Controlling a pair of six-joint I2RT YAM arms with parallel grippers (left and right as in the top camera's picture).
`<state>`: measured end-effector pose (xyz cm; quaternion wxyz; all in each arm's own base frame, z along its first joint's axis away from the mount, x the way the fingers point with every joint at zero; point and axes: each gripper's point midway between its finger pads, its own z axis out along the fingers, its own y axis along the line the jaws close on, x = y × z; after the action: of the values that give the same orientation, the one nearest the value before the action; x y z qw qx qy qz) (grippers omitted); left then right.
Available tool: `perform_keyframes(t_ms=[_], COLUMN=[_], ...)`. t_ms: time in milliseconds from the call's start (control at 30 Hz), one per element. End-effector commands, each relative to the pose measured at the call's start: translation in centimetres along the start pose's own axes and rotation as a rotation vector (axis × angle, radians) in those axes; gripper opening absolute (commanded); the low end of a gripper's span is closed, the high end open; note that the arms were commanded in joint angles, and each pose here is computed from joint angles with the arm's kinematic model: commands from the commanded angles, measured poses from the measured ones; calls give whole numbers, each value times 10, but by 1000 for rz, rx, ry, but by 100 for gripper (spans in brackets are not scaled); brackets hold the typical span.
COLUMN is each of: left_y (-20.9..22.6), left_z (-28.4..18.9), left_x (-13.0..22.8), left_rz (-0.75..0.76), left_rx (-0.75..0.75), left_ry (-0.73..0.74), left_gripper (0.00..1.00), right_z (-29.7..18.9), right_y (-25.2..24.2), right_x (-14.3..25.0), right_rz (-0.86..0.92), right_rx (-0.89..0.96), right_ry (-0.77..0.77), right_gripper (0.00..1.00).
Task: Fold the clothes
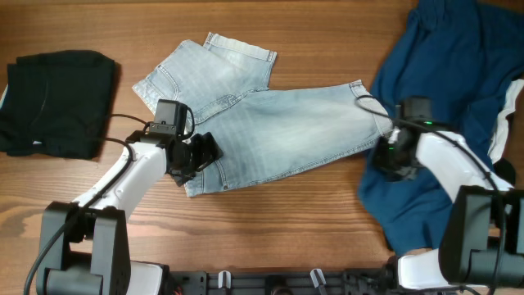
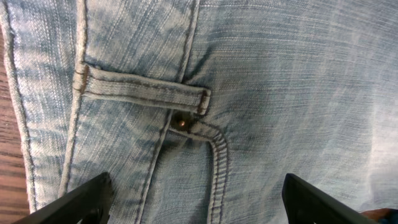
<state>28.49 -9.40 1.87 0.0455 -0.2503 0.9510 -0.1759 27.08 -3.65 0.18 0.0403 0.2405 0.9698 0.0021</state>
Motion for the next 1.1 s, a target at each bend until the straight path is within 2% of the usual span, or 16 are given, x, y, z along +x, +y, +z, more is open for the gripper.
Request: perform_keyframes(t_ms=[0, 133, 200, 233, 333, 367, 433, 500, 600, 667, 733, 833, 967, 1067], left_y=[5, 8, 12, 14, 20, 20, 20, 24, 27, 37, 64, 86, 95, 74], left_z=[3, 3, 3, 2, 1, 1, 1, 1, 0, -2, -9, -19, -22, -16], left_x=[4, 8, 12, 14, 21, 22, 21, 26, 30, 32, 37, 44, 26, 17], left_rz=[1, -4, -11, -15, -25, -25, -25, -32, -38, -43, -56, -132, -218, -223], left_rx=[-29, -42, -56, -65, -88, -89, -89, -106, -119, -171, -302, -365, -328, -201], left_ry=[15, 31, 47, 58, 85, 86, 85, 105, 120, 119, 117, 166, 126, 121], left_gripper=[91, 92, 93, 93, 95, 96, 100, 100, 98, 99, 100, 100, 100, 100], right_z=[6, -2, -8, -12, -39, -64, -97, -115, -117, -120, -122, -137, -156, -149], right_y=[-105, -169, -175, -164, -93, -59, -30, -13, 6, 40, 78, 132, 195, 242], right_x=[-7, 1, -1, -11, -46, -54, -59, -58, -53, -43, -28, -21, -45, -80], right_rz=[217, 590, 652, 633, 356, 230, 148, 75, -4, -193, -331, -501, -609, -657], right_rx=[309, 305, 274, 190, -201, -352, -451, -458, -456, -505, -528, -543, -519, -519], right_ry=[-24, 3, 5, -5, -68, -117, -193, -246, -247, -251, -232, -238, -296, -374], right_gripper=[37, 54, 59, 61, 66, 68, 75, 76, 77, 77, 84, 90, 97, 97])
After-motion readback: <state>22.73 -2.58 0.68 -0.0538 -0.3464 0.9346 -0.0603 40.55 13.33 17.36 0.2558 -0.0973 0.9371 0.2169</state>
